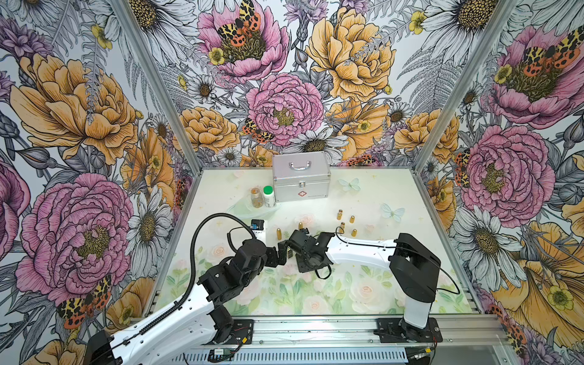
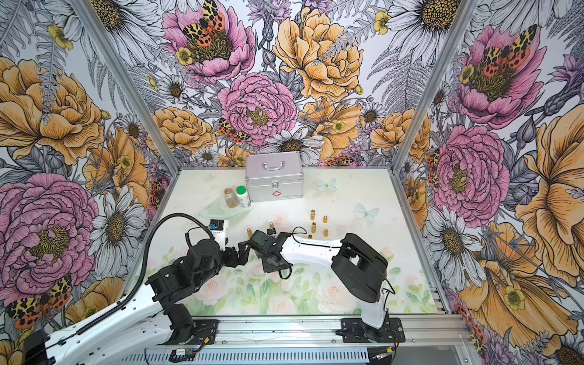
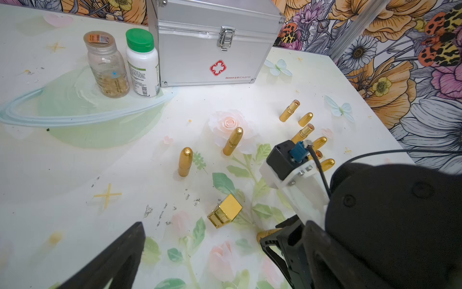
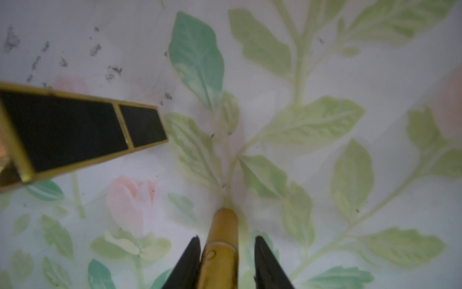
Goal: Open the lipstick cap
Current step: Pick up the lipstick at the center of the board.
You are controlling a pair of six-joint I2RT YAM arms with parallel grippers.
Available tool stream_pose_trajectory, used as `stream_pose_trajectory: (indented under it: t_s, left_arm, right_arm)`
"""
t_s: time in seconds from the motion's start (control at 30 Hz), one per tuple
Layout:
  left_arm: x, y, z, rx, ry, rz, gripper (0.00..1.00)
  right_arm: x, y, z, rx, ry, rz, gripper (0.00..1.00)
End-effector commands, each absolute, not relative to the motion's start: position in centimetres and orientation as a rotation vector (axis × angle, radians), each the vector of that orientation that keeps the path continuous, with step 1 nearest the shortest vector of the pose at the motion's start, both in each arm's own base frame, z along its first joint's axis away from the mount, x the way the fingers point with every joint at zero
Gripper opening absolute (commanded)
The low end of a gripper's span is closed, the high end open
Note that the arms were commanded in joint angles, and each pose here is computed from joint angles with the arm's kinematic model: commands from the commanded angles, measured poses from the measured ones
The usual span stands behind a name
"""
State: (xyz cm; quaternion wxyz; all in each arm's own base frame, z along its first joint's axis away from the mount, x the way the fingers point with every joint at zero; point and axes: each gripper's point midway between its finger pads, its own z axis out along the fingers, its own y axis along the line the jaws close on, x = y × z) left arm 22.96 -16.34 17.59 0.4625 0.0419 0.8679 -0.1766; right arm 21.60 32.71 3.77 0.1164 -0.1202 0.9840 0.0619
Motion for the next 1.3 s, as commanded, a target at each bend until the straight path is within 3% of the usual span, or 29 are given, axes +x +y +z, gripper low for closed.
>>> stream_pose_trajectory:
  t_s: [0.0,0.57,0.77,1.03,1.27]
  left_arm:
    - [23.0,-16.0,17.7,0.075,2.125,-0.44,0.99]
    - [23.2,-16.0,18.0,0.075,2.12,-0.436,0.99]
    - [23.3,-16.5,18.3,0.118,2.118,-0.429,0.99]
    - [23.7,-18.6,19.3,0.291,2.081,-0.429,0.99]
    - [22.5,-23.3,20.0,0.553,1.962,-0.556,0.95]
  right_arm:
    - [22.2,33.7,4.3,-0.361,2.84,0.183,0.35]
    - [22.6,33.5,5.2,-0.381,2.805,0.174,0.23]
    - [22.6,33.2,7.6,-0.378,2.765,0.236,0.22]
    - [22.7,30.8,11.1,-0.386,2.762,0.336,0.21]
    - [22.6,28.6,14.6,-0.453,2.778,0.46,0.21]
